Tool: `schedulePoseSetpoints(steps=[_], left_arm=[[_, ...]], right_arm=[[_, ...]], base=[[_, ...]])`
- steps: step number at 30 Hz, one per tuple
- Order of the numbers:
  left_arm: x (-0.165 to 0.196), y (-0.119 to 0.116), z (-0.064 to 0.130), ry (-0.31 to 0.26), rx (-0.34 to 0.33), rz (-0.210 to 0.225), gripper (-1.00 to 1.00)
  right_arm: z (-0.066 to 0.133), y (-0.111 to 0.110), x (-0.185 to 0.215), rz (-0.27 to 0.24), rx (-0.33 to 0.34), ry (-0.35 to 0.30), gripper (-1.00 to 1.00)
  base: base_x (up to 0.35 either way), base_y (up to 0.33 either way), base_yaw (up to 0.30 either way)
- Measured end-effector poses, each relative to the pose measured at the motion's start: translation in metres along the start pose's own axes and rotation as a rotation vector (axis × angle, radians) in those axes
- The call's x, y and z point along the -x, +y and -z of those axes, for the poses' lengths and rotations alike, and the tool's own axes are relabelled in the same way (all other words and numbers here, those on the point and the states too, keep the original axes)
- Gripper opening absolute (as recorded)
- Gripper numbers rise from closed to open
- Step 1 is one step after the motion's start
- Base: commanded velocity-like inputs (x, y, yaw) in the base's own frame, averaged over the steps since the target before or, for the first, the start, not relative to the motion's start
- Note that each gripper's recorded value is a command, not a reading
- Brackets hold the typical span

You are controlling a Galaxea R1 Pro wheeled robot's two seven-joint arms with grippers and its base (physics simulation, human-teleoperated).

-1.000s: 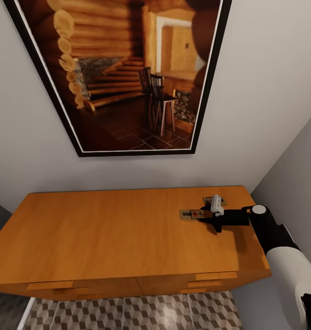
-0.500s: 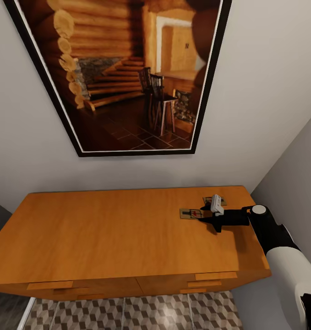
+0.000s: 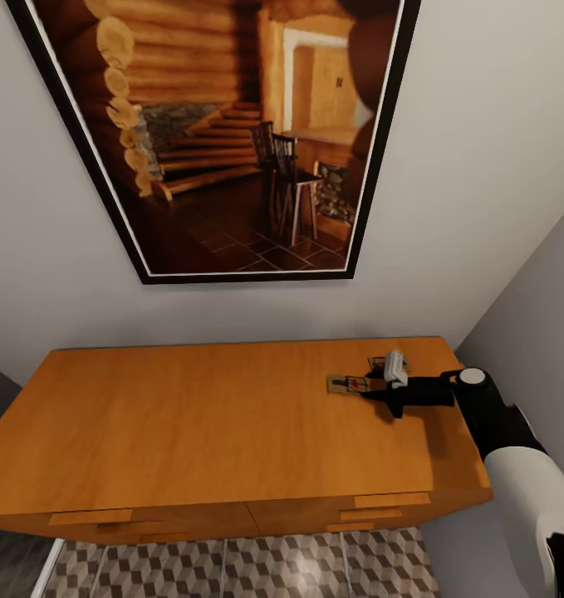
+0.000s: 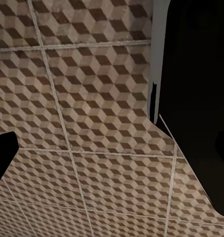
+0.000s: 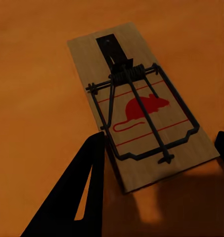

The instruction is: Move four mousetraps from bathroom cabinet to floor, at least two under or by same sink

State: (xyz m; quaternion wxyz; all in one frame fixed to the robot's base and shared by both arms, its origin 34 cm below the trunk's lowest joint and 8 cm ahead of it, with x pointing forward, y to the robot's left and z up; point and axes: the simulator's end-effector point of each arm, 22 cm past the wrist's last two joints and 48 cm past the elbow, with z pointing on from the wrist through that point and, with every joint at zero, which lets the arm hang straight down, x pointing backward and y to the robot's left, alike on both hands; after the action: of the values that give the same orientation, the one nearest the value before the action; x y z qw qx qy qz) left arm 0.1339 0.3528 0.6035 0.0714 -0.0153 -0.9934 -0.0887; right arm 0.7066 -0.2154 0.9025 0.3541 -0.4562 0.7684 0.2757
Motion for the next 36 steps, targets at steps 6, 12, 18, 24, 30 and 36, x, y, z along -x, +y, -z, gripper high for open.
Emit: schedulePoseSetpoints(steps=[6,12,18,24,30,36], left_arm=[[0.0,0.0,0.0,0.0,0.0,0.0,1.0],[0.0,0.0,0.0,0.0,0.0,0.0,1.0],[0.0,0.0,0.0,0.0,0.0,0.0,1.0],[0.0,0.0,0.0,0.0,0.0,0.0,1.0],[0.0,0.0,0.0,0.0,0.0,0.0,1.0],[0.0,0.0,0.0,0.0,0.0,0.0,1.0]], right_arm=[[0.007,-0.007,0.008,-0.036,-0.026,0.0,-1.0],[0.012,-0.012,0.015,-0.07,-0.046,0.005,-1.0],[0.014,-0.015,0.02,-0.082,-0.056,0.005,-1.0],[0.014,-0.015,0.02,-0.085,-0.057,0.006,-1.0],[0.013,-0.015,0.02,-0.087,-0.056,0.006,-1.0],[0.013,-0.015,0.02,-0.086,-0.056,0.007,-1.0]], base=[[0.0,0.0,0.0],[0.0,0.0,0.0],[0.0,0.0,0.0],[-0.029,0.011,0.0],[-0.132,0.156,0.0],[-0.168,0.222,0.0]])
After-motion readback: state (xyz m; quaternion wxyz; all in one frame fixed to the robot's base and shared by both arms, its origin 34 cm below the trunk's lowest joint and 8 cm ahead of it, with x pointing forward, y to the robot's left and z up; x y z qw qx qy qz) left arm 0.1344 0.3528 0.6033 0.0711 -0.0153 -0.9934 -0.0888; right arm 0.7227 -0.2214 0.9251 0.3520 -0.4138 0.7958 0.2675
